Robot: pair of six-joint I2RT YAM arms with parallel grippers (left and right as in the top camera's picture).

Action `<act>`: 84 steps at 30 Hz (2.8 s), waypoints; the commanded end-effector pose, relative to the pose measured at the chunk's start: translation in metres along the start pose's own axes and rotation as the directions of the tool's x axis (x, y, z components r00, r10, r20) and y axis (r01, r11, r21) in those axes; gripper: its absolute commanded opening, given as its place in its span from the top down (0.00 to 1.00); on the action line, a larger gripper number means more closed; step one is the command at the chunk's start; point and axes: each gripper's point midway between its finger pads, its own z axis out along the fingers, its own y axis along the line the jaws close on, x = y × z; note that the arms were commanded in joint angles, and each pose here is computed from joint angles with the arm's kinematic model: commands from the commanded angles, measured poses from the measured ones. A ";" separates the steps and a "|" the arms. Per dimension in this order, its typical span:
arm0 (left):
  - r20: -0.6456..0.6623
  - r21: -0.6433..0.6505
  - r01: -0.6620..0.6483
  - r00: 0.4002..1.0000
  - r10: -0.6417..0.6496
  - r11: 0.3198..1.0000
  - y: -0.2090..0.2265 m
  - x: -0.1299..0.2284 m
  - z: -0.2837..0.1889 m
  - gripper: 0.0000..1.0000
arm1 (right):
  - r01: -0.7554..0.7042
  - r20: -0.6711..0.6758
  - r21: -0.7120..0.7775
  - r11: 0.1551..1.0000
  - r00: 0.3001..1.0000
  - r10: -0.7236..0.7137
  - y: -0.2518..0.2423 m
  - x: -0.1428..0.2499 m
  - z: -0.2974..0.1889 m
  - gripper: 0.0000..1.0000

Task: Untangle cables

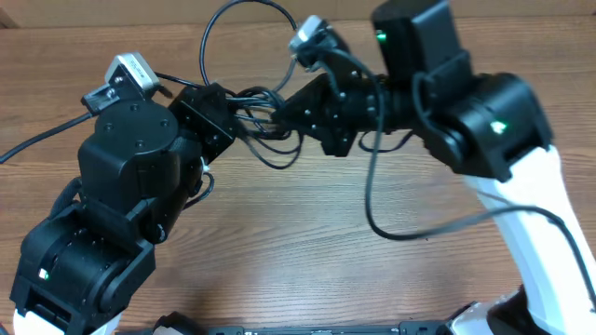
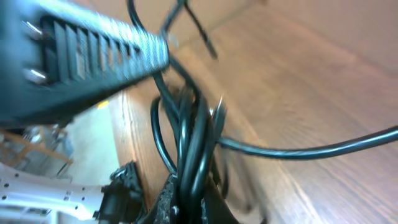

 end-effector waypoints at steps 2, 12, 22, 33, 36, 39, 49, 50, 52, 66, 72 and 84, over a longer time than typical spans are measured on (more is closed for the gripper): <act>0.010 -0.014 -0.028 1.000 0.028 1.000 0.002 -0.004 -0.006 0.96 | 0.009 0.114 0.118 0.993 0.993 -0.023 0.007 -0.018 -0.045 0.96; -0.056 -0.075 -0.051 0.997 0.047 0.996 0.014 0.011 0.007 0.96 | -0.093 0.343 0.326 0.941 0.939 -0.026 0.002 -0.053 -0.106 0.96; -0.072 -0.105 -0.075 0.995 0.067 0.992 0.021 0.015 0.009 0.96 | -0.286 0.457 0.576 0.766 0.889 -0.011 -0.034 -0.047 -0.162 0.96; -0.076 -0.097 -0.097 0.993 0.090 0.991 0.020 0.015 0.009 0.83 | -0.266 0.411 0.533 0.803 0.911 0.029 -0.025 -0.036 -0.151 0.96; -0.092 -0.074 -0.114 0.990 0.107 0.991 0.016 0.018 0.009 0.32 | -0.244 0.400 0.480 0.843 0.916 0.037 -0.015 -0.037 -0.144 0.96; -0.129 0.005 -0.225 0.966 0.224 0.974 0.003 0.024 0.009 0.05 | -0.260 0.416 0.463 0.847 0.908 0.051 -0.014 -0.039 -0.144 0.96; -0.213 0.294 -0.588 0.729 0.651 0.754 -0.016 0.063 -0.001 0.04 | -0.339 0.446 0.442 0.830 0.886 0.124 -0.018 -0.038 -0.142 0.96; -0.213 0.321 -0.608 0.701 0.681 0.726 -0.017 0.067 -0.003 0.05 | -0.367 0.461 0.448 0.815 0.876 0.142 -0.022 -0.037 -0.144 0.96; -0.211 0.361 -0.639 0.653 0.727 0.679 -0.017 0.073 -0.005 0.06 | -0.434 0.493 0.458 0.776 0.850 0.184 -0.031 -0.035 -0.146 0.96; -0.161 0.554 -0.701 0.440 0.884 0.450 -0.018 0.102 -0.019 0.06 | -0.751 0.600 0.327 0.573 0.633 0.488 -0.058 -0.020 -0.124 0.96; -0.168 0.584 -0.704 0.383 0.908 0.405 -0.010 0.113 -0.017 0.04 | -0.811 0.640 0.233 0.536 0.543 0.543 -0.057 -0.029 -0.123 0.96; -0.148 0.602 -0.702 0.371 0.917 0.381 -0.009 0.119 -0.007 0.04 | -0.862 0.532 0.022 0.506 0.439 0.724 -0.039 -0.044 -0.088 0.96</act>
